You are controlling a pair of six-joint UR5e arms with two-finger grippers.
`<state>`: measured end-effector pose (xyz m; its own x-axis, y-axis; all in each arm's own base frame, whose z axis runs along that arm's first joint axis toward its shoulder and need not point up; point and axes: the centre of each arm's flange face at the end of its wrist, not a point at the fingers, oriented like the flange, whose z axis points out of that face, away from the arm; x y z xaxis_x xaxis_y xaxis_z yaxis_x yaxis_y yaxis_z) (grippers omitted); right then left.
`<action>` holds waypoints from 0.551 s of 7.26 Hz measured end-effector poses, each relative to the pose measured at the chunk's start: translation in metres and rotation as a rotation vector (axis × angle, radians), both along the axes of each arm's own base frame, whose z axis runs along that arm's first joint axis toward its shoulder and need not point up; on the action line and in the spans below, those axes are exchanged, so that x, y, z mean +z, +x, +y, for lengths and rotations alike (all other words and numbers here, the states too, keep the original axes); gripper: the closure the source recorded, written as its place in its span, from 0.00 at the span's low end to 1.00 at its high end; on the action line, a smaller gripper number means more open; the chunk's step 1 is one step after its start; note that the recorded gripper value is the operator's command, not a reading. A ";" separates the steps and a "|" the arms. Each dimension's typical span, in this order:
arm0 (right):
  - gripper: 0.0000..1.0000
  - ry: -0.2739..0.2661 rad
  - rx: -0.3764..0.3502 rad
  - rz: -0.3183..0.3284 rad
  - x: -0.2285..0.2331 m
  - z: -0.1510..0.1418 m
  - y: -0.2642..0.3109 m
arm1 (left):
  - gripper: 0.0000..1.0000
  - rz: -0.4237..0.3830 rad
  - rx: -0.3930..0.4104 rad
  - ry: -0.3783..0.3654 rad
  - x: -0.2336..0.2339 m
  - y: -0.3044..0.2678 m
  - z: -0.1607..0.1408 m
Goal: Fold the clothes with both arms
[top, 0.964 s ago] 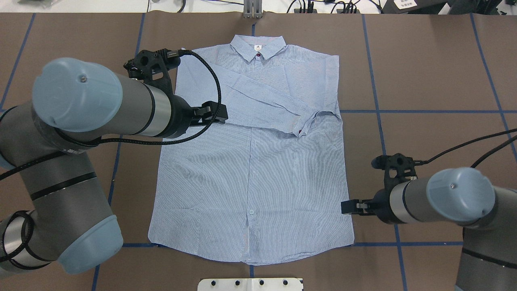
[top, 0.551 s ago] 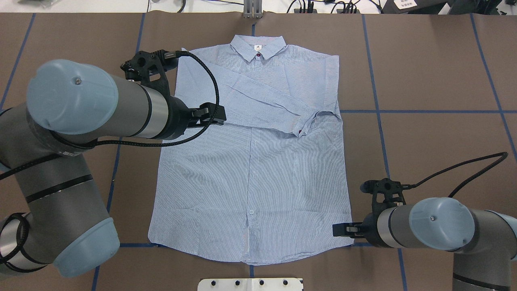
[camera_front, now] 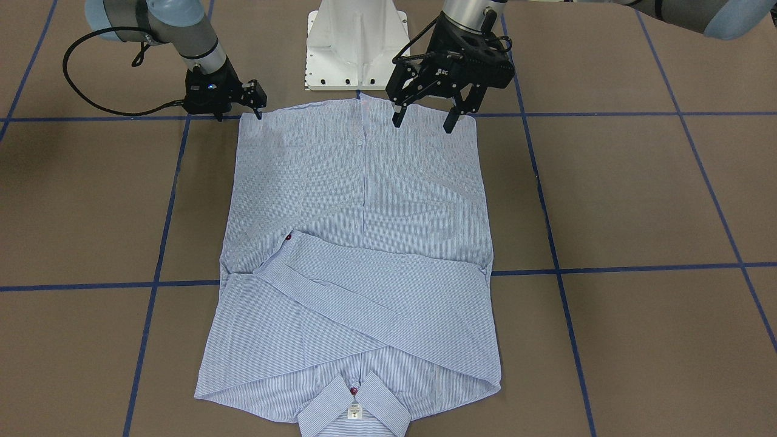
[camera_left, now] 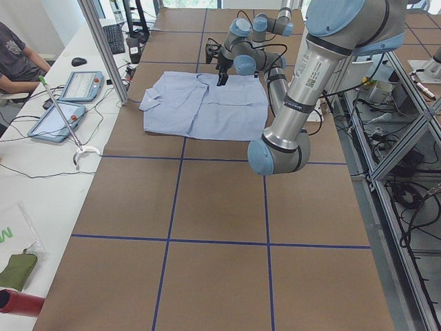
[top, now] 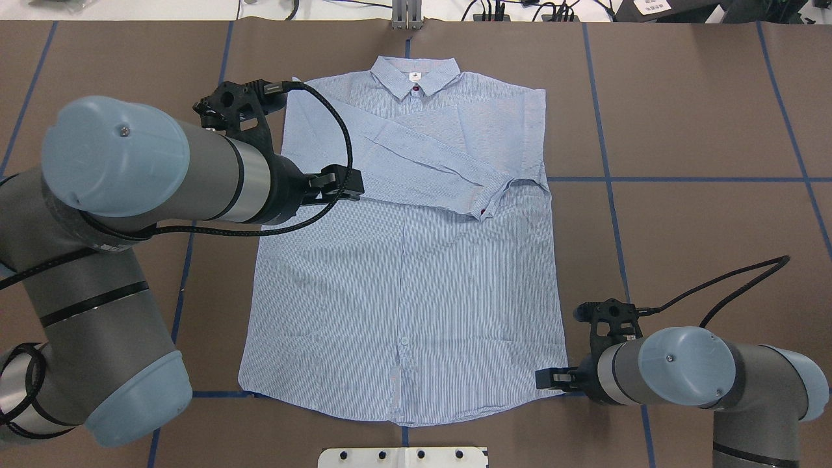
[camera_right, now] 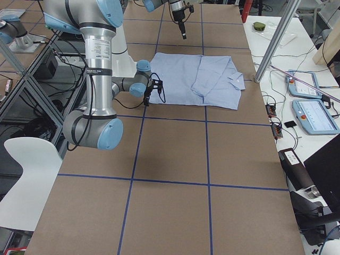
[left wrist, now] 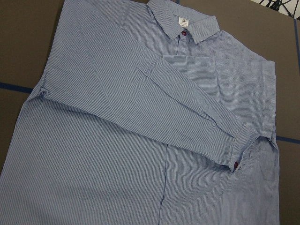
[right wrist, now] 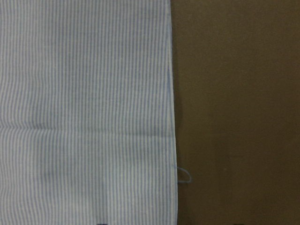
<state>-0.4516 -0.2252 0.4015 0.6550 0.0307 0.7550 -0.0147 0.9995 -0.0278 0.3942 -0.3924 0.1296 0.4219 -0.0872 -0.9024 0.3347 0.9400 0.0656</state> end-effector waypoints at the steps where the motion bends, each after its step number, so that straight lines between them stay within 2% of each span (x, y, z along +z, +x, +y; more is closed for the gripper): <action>1: 0.35 -0.003 -0.004 0.001 0.001 0.001 -0.001 | 0.00 0.000 0.000 0.000 0.000 0.000 0.000; 3: 0.49 -0.007 -0.013 -0.003 -0.003 0.002 -0.006 | 0.00 -0.001 -0.002 0.000 0.000 0.000 0.000; 4: 0.50 -0.007 -0.017 -0.004 -0.005 0.003 -0.008 | 0.00 -0.002 -0.003 -0.001 0.001 0.000 -0.001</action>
<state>-0.4597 -0.2219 0.3966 0.6523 0.0252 0.7575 0.0024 0.9994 -0.0354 0.3939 -0.3933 0.1305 0.4234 -0.0889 -0.9016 0.3372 0.9391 0.0657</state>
